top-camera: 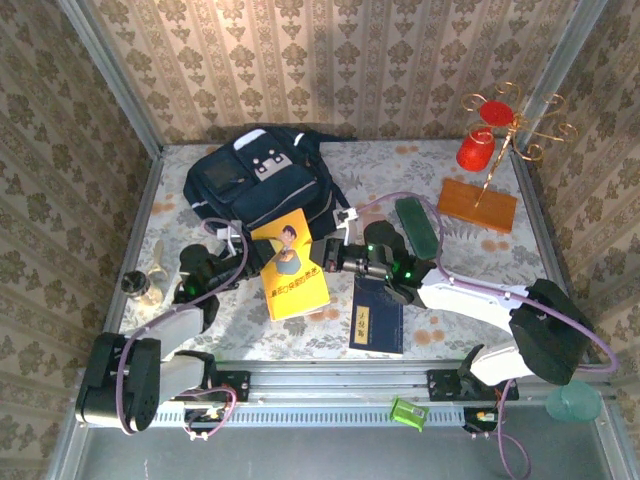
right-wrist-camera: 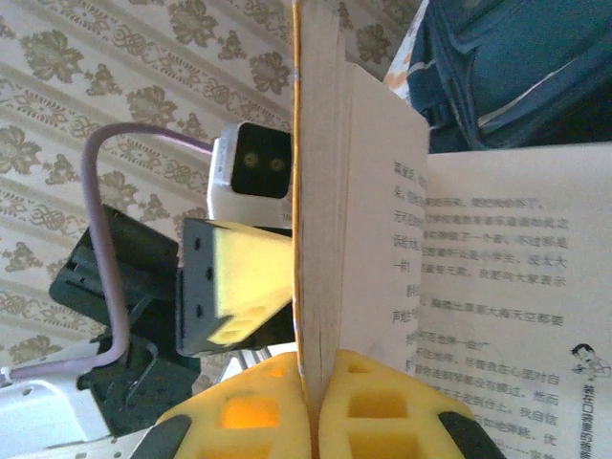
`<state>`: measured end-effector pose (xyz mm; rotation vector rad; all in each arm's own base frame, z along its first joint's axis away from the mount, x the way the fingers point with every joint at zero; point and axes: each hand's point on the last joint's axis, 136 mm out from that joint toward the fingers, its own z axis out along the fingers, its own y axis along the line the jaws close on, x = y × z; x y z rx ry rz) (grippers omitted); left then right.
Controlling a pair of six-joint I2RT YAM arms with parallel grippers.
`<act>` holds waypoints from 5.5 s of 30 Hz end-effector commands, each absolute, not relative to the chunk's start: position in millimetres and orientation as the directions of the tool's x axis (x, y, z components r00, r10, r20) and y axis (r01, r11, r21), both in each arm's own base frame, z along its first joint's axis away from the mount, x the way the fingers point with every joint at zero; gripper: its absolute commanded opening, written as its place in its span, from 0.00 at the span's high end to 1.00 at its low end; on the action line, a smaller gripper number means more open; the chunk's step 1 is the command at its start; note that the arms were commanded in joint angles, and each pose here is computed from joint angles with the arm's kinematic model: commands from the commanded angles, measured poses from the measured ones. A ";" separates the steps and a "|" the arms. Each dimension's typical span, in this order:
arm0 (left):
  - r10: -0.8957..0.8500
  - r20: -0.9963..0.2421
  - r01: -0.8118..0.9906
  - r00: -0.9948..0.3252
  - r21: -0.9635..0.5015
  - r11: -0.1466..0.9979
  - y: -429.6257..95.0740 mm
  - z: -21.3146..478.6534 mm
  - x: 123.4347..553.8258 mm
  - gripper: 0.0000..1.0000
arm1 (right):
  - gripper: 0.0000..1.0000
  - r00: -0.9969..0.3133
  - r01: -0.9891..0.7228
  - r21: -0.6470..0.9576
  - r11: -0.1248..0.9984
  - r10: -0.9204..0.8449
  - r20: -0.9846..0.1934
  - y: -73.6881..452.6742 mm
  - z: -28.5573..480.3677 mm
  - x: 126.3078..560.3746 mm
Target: Pack the student bag
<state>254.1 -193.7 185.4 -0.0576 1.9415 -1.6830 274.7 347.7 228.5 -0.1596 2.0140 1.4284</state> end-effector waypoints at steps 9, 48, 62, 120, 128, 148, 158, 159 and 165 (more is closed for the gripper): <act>-0.347 -0.496 0.446 -0.796 -0.868 0.217 -199.9 218.0 253.2 0.70 | 1.00 -0.726 -0.454 0.734 0.506 0.267 -0.633 330.5 217.0 304.7; -0.268 -0.727 0.374 -0.632 -0.590 0.716 -181.9 202.9 335.9 0.28 | 1.00 -0.773 -0.424 0.849 0.314 0.363 -0.520 286.5 229.1 339.6; 0.498 -0.638 0.547 -0.588 0.140 0.825 -222.7 117.8 400.6 0.12 | 1.00 -0.628 -0.207 0.655 0.726 0.415 -0.658 169.9 228.6 356.0; 0.770 -0.602 0.026 0.210 0.791 0.612 -237.3 400.6 398.8 1.00 | 1.00 -0.825 0.044 0.953 0.300 0.549 -0.135 367.6 163.5 487.1; 0.731 -0.646 0.069 0.219 0.758 0.649 -237.5 401.7 395.5 1.00 | 1.00 -0.608 0.187 0.930 0.317 0.780 -0.144 362.9 143.0 533.6; 0.573 -0.817 0.128 0.063 0.576 0.807 -200.8 379.6 417.2 1.00 | 0.56 -0.517 0.113 0.890 0.441 0.791 -0.326 380.3 154.7 532.3; 0.482 -0.873 0.154 -0.068 0.469 0.870 -173.8 336.8 433.8 1.00 | 0.51 -0.662 -0.139 0.852 0.505 0.592 -0.459 355.5 207.9 456.2; 0.481 -0.873 0.160 -0.083 0.464 0.871 -173.0 329.6 434.5 1.00 | 0.52 -0.680 -0.159 0.844 0.512 0.563 -0.470 352.1 209.3 447.6; 0.426 -0.871 0.180 -0.245 0.391 0.903 -167.1 267.8 431.6 1.00 | 0.50 -0.764 -0.210 0.629 0.749 0.276 -0.583 285.3 175.8 370.4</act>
